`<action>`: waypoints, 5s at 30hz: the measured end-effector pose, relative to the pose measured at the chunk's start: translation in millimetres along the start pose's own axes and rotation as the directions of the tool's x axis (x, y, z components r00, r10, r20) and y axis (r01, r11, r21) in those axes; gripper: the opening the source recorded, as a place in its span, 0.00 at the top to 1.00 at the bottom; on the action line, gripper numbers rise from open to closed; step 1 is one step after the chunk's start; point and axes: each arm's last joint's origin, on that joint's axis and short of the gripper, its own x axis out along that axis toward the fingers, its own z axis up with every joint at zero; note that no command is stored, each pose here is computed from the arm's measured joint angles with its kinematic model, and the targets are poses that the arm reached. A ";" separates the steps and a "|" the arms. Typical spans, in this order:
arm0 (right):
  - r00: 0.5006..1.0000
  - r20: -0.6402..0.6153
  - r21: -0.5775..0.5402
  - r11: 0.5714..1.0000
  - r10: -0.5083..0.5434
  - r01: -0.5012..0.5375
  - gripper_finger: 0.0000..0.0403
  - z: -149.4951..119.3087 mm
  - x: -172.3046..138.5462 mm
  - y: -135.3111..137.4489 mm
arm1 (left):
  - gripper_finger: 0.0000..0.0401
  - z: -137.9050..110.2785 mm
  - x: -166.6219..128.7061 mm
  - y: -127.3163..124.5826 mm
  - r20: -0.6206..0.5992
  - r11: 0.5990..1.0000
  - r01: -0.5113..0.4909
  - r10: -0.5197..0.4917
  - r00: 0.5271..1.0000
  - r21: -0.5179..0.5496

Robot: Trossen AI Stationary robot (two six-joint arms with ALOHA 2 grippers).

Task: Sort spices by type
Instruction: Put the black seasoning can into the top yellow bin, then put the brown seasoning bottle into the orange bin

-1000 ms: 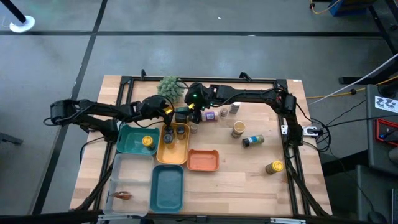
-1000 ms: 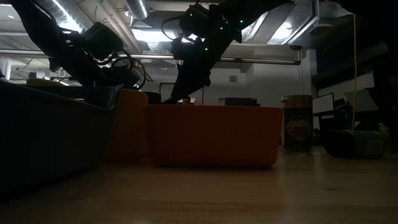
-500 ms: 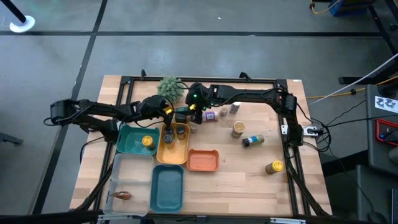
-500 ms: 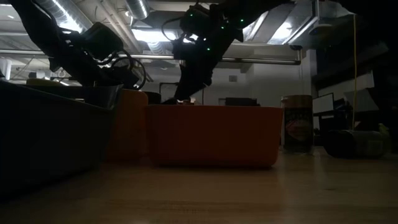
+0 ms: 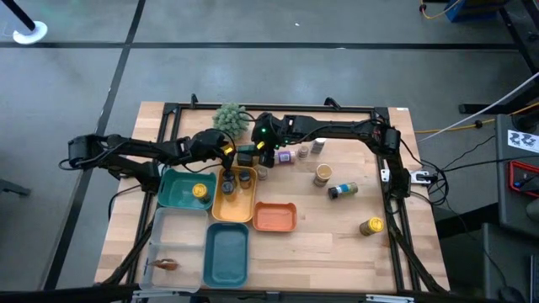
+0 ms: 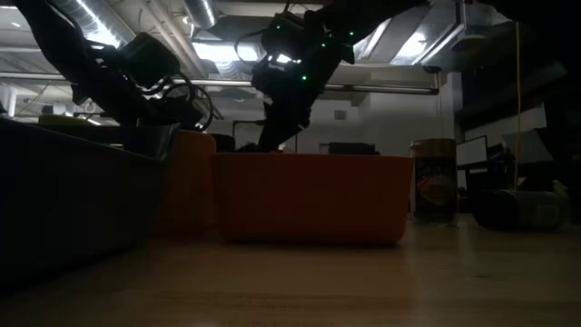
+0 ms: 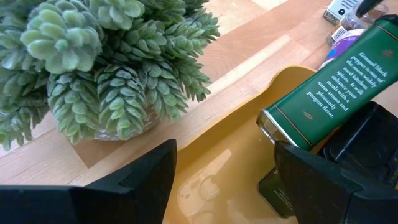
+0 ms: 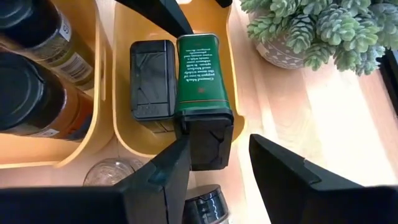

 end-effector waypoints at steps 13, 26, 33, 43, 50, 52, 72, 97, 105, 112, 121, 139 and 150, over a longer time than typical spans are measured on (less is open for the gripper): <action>0.999 -0.051 -0.001 1.000 -0.010 0.010 0.58 -4.9 0.4 -0.3 | 0.35 0.1 0.0 0.0 0.001 1.000 0.000 0.000 1.000 0.000; 0.999 -0.043 0.000 1.000 -0.010 0.010 0.58 -4.1 0.4 -0.3 | 0.35 0.1 0.0 0.0 0.001 1.000 0.000 0.000 1.000 0.000; 1.000 0.015 -0.001 1.000 0.018 -0.018 0.58 1.2 0.5 0.1 | 0.35 0.0 0.0 0.1 0.000 1.000 -0.001 0.001 1.000 0.004; 0.999 0.039 -0.002 1.000 0.016 -0.016 0.58 3.5 0.4 0.2 | 0.35 -0.4 0.0 0.2 -0.002 0.991 -0.002 0.003 1.000 0.135; 0.999 0.037 -0.002 1.000 0.016 -0.016 0.58 3.4 0.4 0.2 | 0.35 2.4 -3.2 0.0 0.017 0.983 0.000 -0.003 1.000 0.183; 0.999 0.037 -0.002 1.000 0.016 -0.016 0.58 3.4 0.4 0.2 | 0.35 3.4 -4.4 0.0 0.024 0.982 0.000 -0.005 1.000 0.190; 0.992 0.120 0.000 0.999 0.049 -0.049 0.58 11.0 -0.2 0.2 | 0.35 -0.6 -5.2 1.4 -0.020 0.961 0.003 0.003 1.000 0.275; 0.992 0.112 0.000 0.999 0.053 -0.053 0.59 10.4 -0.7 0.6 | 0.35 -1.1 -5.8 2.0 -0.026 0.924 0.000 0.011 1.000 0.383; 0.991 0.126 -0.001 0.999 0.050 -0.050 0.59 12.5 -6.0 0.4 | 0.35 4.1 -21.7 4.2 -0.006 0.936 -0.001 0.003 1.000 0.353; 0.991 0.124 0.057 0.997 0.049 -0.057 0.54 12.4 -6.0 0.5 | 0.35 19.5 -47.1 4.8 0.134 0.944 0.004 -0.051 0.990 0.329; 0.991 0.116 0.119 0.989 0.070 -0.084 0.35 12.1 -7.8 4.6 | 0.35 23.8 -78.7 11.7 0.213 0.945 0.005 -0.079 0.974 0.327; 0.989 -0.094 0.012 0.993 0.116 -0.115 0.33 -4.2 -13.8 68.5 | 0.35 19.2 -97.6 18.7 0.223 0.949 0.008 -0.082 0.971 0.314; 0.985 -0.136 0.014 0.994 0.106 -0.106 0.33 -11.6 7.0 68.8 | 0.35 15.4 -96.7 20.0 0.184 0.953 0.010 -0.069 0.980 0.302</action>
